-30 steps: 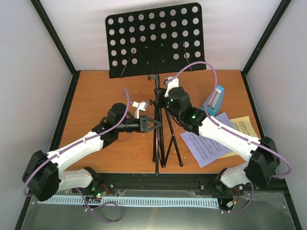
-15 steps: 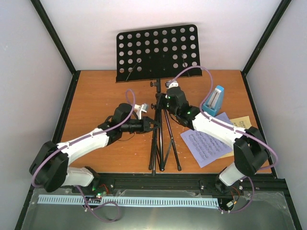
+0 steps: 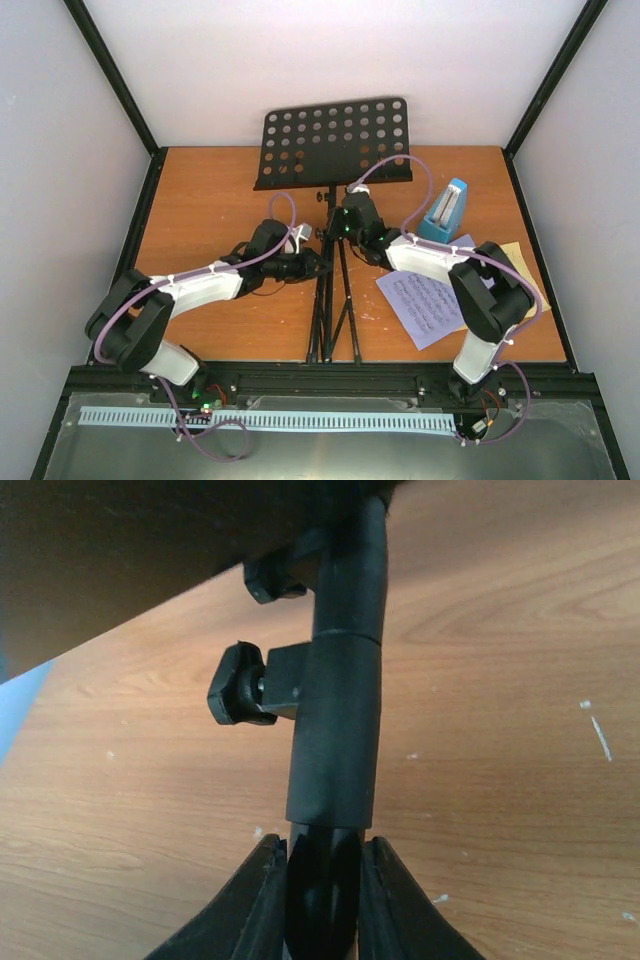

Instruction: Pack up the instrument practice props

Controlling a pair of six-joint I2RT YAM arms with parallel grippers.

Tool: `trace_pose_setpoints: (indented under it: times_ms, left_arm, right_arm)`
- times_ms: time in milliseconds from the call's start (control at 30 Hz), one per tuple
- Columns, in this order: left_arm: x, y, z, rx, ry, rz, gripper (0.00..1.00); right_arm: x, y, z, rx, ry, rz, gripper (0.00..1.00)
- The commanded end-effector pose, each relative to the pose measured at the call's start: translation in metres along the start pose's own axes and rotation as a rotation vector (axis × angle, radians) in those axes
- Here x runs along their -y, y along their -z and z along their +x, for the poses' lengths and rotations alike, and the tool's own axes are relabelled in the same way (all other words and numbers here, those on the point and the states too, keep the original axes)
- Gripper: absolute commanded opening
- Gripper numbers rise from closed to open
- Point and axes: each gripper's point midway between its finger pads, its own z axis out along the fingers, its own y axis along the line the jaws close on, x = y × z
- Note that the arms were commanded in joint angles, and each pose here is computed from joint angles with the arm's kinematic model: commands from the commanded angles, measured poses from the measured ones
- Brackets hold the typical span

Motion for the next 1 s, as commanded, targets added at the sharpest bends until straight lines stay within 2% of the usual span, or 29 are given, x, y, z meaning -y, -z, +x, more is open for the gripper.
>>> trace_pose_setpoints:
  times_ms: [0, 367, 533, 600, 667, 733, 800, 967]
  left_arm:
    - [0.019, 0.002, -0.044, 0.174, -0.218, 0.035, 0.00]
    - [-0.014, -0.016, -0.037, 0.132, -0.210, -0.048, 0.00]
    - [-0.019, -0.018, -0.036, 0.127, -0.217, -0.063, 0.00]
    - [-0.021, -0.018, -0.037, 0.128, -0.221, -0.079, 0.03]
    - [-0.023, -0.017, -0.037, 0.131, -0.227, -0.095, 0.16]
    - [-0.023, -0.014, -0.038, 0.136, -0.234, -0.105, 0.34]
    - [-0.019, -0.010, -0.040, 0.148, -0.248, -0.105, 0.48]
    - [-0.004, 0.005, -0.045, 0.177, -0.281, -0.106, 0.73]
  right_arm:
    - [0.008, -0.016, 0.022, -0.006, 0.134, 0.021, 0.03]
    - [0.031, -0.041, 0.045, -0.053, 0.134, 0.063, 0.03]
    - [0.025, -0.039, 0.046, -0.058, 0.143, 0.020, 0.03]
    - [0.016, -0.034, 0.040, -0.048, 0.153, -0.015, 0.08]
    - [0.009, -0.026, 0.034, -0.038, 0.161, -0.044, 0.18]
    - [0.000, -0.016, 0.027, -0.023, 0.167, -0.078, 0.33]
    - [-0.008, -0.006, 0.020, -0.012, 0.174, -0.108, 0.48]
    - [-0.022, 0.024, 0.009, -0.007, 0.189, -0.173, 0.72]
